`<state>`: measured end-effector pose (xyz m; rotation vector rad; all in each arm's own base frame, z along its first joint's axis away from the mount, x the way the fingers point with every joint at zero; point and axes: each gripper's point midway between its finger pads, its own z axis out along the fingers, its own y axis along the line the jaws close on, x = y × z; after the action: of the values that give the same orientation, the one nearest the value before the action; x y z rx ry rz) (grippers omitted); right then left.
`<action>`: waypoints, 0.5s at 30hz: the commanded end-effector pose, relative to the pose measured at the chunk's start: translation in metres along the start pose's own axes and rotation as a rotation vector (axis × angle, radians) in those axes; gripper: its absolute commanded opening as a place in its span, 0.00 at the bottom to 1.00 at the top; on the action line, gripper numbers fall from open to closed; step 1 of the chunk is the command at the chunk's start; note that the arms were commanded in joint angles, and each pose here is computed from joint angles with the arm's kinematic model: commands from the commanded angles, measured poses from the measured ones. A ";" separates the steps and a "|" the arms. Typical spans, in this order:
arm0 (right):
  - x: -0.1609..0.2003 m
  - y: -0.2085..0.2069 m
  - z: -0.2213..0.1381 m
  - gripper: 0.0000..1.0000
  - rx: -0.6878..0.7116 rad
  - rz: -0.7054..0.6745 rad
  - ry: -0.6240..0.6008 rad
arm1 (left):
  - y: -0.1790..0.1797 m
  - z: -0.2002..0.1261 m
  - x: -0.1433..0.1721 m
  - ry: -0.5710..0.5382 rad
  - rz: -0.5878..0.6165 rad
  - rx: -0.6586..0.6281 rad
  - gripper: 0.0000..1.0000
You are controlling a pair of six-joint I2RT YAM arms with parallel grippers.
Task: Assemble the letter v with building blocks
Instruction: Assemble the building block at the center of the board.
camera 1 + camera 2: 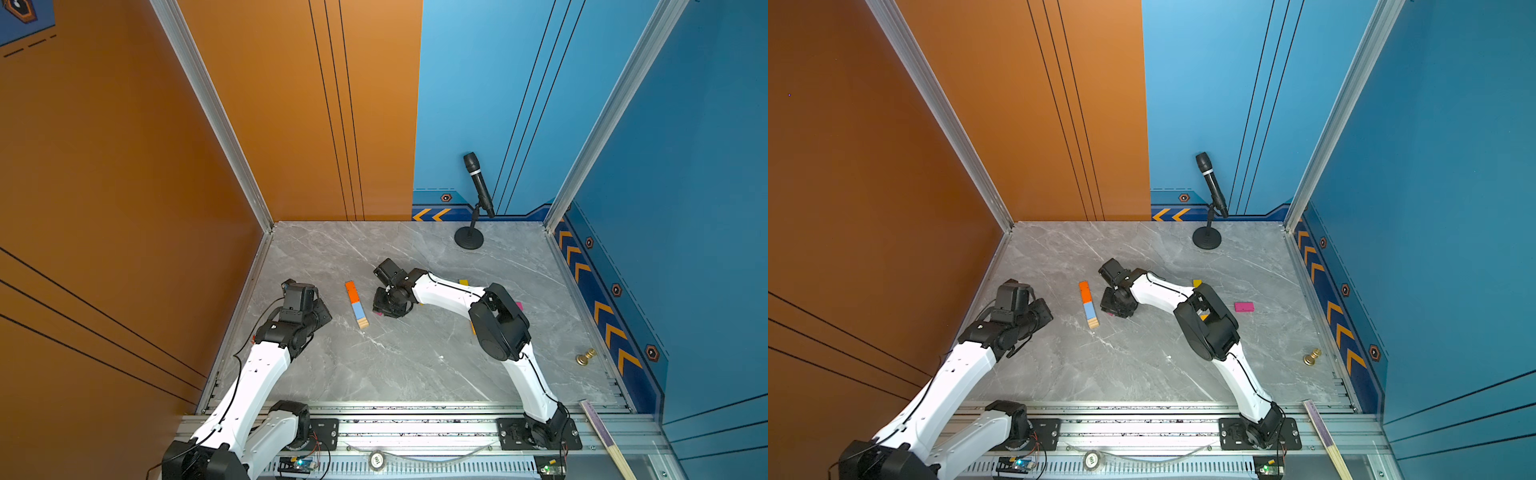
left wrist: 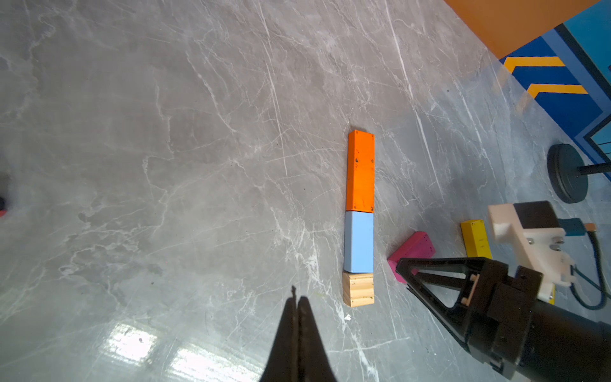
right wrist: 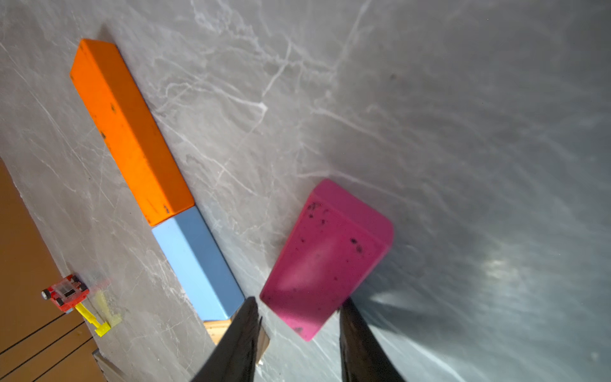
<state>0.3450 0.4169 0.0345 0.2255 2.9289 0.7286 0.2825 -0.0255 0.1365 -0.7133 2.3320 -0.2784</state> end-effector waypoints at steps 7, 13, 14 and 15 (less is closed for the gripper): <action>0.001 0.013 -0.043 0.44 -0.050 -0.059 -0.017 | 0.005 -0.001 0.001 -0.005 0.000 -0.007 0.00; -0.029 -0.001 -0.079 0.48 -0.002 -0.155 -0.107 | 0.004 0.004 0.003 0.017 0.007 -0.013 0.00; -0.035 -0.004 -0.082 0.48 0.004 -0.164 -0.116 | 0.003 0.006 0.003 0.023 0.009 -0.013 0.00; -0.041 -0.004 -0.086 0.48 0.001 -0.172 -0.127 | 0.002 0.006 0.004 0.028 0.012 -0.010 0.00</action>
<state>0.3586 0.3905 0.1075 0.0785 2.8040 0.7683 0.2829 -0.0256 0.1327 -0.7157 2.3456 -0.2726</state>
